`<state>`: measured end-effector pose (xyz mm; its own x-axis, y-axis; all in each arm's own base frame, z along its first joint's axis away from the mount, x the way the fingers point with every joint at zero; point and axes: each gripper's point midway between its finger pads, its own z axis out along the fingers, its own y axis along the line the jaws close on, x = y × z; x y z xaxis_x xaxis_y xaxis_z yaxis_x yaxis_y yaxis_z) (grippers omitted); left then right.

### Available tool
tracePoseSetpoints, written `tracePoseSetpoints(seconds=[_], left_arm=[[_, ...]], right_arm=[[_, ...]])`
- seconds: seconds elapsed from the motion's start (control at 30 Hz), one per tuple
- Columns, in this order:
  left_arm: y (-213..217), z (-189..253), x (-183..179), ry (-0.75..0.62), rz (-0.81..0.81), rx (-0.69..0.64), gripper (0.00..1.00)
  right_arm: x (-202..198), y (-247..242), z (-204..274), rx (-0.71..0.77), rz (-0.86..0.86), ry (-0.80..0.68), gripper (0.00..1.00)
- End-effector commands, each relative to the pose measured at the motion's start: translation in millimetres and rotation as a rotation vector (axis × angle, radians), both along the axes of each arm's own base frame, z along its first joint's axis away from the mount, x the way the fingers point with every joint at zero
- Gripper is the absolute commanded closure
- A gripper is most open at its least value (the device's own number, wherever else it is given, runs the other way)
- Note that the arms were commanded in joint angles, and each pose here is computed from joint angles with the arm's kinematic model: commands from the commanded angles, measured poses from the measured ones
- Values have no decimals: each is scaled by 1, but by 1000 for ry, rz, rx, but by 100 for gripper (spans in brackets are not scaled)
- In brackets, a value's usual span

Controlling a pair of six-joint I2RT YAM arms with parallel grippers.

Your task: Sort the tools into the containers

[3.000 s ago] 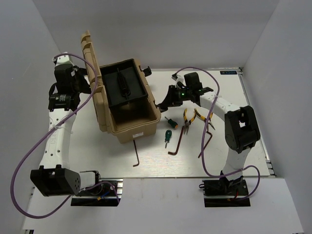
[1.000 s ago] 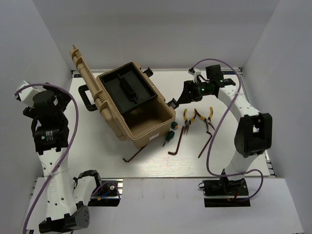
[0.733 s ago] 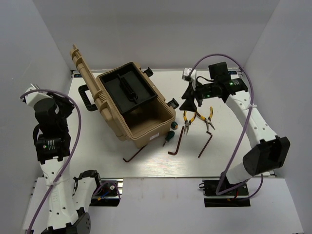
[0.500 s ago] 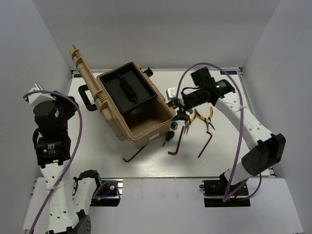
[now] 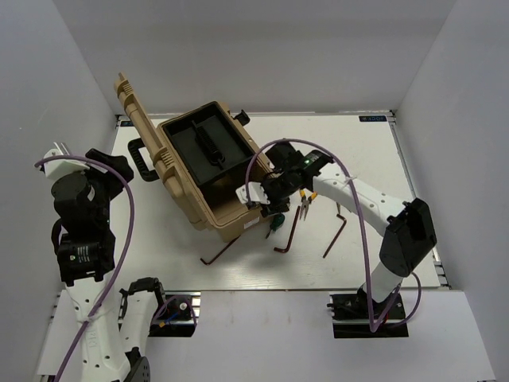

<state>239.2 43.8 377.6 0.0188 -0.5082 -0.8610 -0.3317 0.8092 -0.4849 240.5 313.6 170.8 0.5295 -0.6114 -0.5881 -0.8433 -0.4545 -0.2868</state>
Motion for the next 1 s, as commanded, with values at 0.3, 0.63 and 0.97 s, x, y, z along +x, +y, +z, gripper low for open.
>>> tracePoseSetpoints(seconds=[0.3, 0.63, 0.97], left_arm=[[-8, 12, -18, -36, -4, -43, 14], [-12, 17, -28, -54, -12, -39, 14], [-18, 40, -43, -103, -30, -50, 14]], right_arm=[[10, 26, -30, -89, -65, -90, 91], [38, 68, 5, -42, -326, -43, 100], [76, 89, 15, 12, -627, -20, 100]])
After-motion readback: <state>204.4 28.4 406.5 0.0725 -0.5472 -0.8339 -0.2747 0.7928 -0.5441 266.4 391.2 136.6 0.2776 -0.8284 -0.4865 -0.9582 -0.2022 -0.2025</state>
